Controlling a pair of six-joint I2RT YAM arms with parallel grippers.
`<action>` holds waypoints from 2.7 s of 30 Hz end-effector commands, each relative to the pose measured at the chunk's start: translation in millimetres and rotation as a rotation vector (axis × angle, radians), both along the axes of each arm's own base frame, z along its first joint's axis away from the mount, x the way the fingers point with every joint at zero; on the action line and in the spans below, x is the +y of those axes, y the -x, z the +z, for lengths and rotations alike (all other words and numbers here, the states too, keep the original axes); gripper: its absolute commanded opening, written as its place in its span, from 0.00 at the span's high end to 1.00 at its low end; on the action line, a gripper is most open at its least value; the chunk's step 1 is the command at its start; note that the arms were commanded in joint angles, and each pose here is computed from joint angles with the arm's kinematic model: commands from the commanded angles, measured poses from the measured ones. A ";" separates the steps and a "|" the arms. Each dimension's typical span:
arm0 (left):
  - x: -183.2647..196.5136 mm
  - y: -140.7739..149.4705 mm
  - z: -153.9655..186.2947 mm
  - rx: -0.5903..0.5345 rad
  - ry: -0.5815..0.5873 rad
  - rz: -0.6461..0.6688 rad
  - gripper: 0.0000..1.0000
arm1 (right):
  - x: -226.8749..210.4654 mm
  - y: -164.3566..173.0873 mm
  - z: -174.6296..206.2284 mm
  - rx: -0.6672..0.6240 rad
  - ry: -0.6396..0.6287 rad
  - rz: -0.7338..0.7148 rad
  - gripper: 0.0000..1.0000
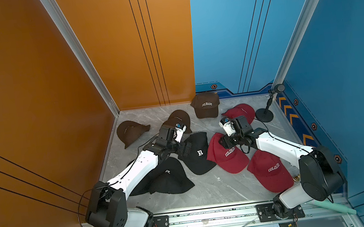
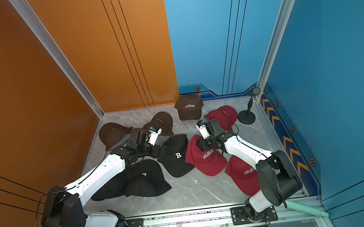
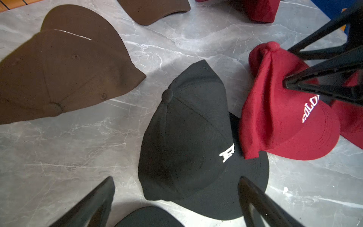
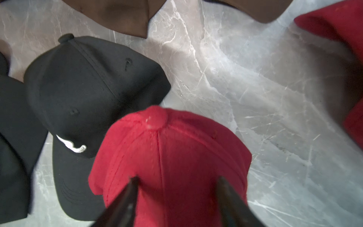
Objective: Stack the baseball caps by color
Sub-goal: Pick up the baseball cap from the center of the board, then place the baseball cap at the center of the board.
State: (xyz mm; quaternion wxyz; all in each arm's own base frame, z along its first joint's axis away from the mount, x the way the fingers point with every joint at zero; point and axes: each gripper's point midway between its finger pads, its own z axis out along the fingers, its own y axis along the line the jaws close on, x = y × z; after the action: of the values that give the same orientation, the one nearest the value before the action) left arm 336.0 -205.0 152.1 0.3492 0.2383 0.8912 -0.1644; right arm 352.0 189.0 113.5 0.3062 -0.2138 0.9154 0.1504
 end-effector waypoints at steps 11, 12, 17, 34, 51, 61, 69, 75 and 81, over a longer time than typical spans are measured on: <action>-12.6 1.0 -0.2 0.001 0.028 -0.031 0.02 | 6.9 -7.4 20.2 -0.044 -0.024 -0.004 0.99; -13.4 0.6 -0.1 0.001 0.029 -0.032 0.02 | 6.6 -7.2 21.2 -0.047 -0.025 -0.005 1.00; -14.4 0.8 -2.2 0.008 0.030 -0.037 0.02 | 5.6 -4.0 26.6 -0.058 -0.030 -0.002 1.00; -19.4 3.7 -5.6 0.021 0.032 -0.052 0.02 | -49.6 -31.4 80.6 -0.228 0.008 -0.395 1.00; -25.4 12.5 -13.3 0.044 0.032 -0.075 0.02 | -50.4 -45.7 43.4 -0.145 0.032 -0.565 1.00; -27.7 14.6 -16.1 0.048 0.025 -0.081 0.02 | -43.5 -47.8 23.2 -0.138 0.034 -0.552 1.00; -30.7 15.2 -11.7 0.044 0.015 -0.093 0.02 | -44.3 -46.0 42.6 -0.155 0.026 -0.508 0.28; -52.3 16.4 33.0 -0.030 0.022 -0.163 0.02 | -78.5 -24.3 111.1 -0.233 -0.036 -0.516 0.00; -143.0 38.5 66.5 -0.018 0.107 -0.398 0.02 | -150.2 27.9 152.3 -0.248 -0.110 -0.679 0.00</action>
State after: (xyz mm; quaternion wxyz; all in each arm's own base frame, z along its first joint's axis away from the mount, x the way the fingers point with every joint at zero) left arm 317.6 -305.7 218.5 0.3655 0.3411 0.8339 -0.2337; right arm 355.0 56.9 269.1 0.4914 0.0850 0.8645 0.0627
